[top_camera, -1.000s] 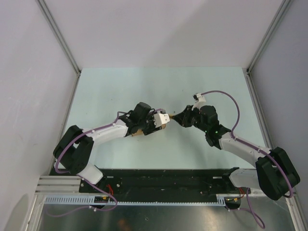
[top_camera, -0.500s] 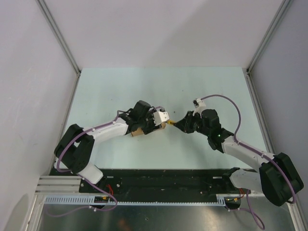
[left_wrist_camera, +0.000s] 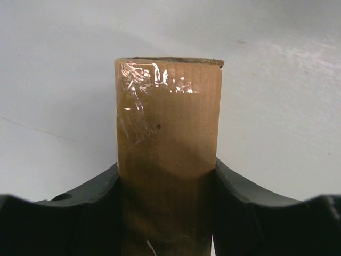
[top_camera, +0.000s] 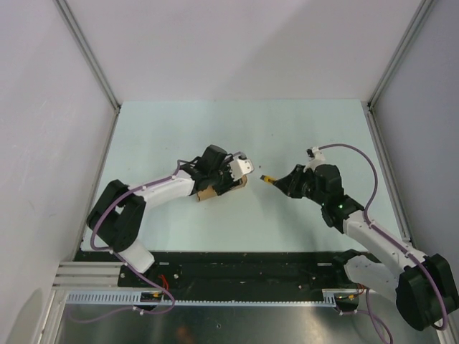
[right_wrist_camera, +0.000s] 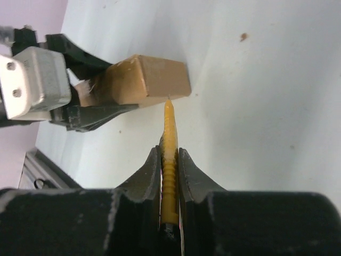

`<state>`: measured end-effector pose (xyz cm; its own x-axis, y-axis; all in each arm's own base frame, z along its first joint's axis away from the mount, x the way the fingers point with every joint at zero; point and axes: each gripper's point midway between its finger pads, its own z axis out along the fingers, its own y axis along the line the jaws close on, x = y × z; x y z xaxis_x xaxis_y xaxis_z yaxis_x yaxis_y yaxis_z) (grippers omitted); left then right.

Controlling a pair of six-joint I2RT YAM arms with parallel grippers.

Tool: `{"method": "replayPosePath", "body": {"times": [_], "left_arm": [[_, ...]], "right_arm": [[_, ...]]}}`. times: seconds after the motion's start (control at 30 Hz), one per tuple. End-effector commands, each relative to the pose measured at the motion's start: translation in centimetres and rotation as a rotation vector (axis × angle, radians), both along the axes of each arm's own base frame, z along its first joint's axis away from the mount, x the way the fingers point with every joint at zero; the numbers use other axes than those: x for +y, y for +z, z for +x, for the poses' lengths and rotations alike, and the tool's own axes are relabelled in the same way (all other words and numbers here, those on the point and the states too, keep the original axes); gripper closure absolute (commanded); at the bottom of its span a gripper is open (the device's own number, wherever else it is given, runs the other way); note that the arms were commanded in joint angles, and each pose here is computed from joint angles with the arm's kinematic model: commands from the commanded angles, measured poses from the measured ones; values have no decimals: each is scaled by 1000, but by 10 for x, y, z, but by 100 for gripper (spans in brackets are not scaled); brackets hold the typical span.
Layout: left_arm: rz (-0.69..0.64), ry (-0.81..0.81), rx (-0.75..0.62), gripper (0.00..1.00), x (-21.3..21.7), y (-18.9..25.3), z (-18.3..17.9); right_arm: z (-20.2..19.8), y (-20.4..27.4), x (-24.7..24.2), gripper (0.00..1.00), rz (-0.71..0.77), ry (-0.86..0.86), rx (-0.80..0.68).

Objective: Unpack the express box

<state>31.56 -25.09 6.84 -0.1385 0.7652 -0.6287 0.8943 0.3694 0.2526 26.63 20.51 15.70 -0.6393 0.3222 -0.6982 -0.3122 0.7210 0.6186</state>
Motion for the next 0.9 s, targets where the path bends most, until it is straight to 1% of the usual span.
{"method": "replayPosePath", "body": {"times": [0.0,0.03,0.1,0.17,0.2,0.23,0.3,0.37,0.43,0.53,0.63,0.67,0.73,0.77,0.8,0.87], "left_arm": [[21,106,8,67,6,3,18],[20,108,10,64,6,3,18],[9,95,16,61,2,3,18],[7,93,19,54,1,3,19],[-2,89,23,24,-1,4,19],[-6,85,28,1,-3,3,19],[-22,73,26,0,-7,8,20],[-41,65,18,0,-10,15,21],[-68,61,-2,0,-12,28,24],[-97,57,-34,0,-14,46,27],[-136,55,-88,0,-14,73,28],[-157,54,-116,0,-13,87,27],[-176,56,-140,0,-11,100,27],[-185,59,-152,0,-10,106,26],[-206,63,-174,0,-9,118,25],[-224,70,-192,0,-6,129,24]], "right_arm": [[19,4,-19,100,-8,-136,28],[20,-1,-21,100,-16,-155,47],[26,-12,-29,100,-43,-201,81],[33,-23,-39,100,-61,-267,115],[36,-27,-42,100,-67,-289,126],[38,-31,-45,100,-71,-308,138],[44,-43,-50,100,-69,-349,181],[49,-44,-49,100,-56,-342,180],[54,-44,-50,96,-56,-350,177],[59,-44,-52,88,-49,-356,182],[65,-45,-59,73,-44,-383,192],[66,-46,-62,61,-44,-396,197],[68,-46,-73,49,-45,-434,206],[69,-47,-77,38,-53,-452,207],[69,-45,-81,34,-57,-465,205],[69,-43,-89,27,-60,-484,206]]}}
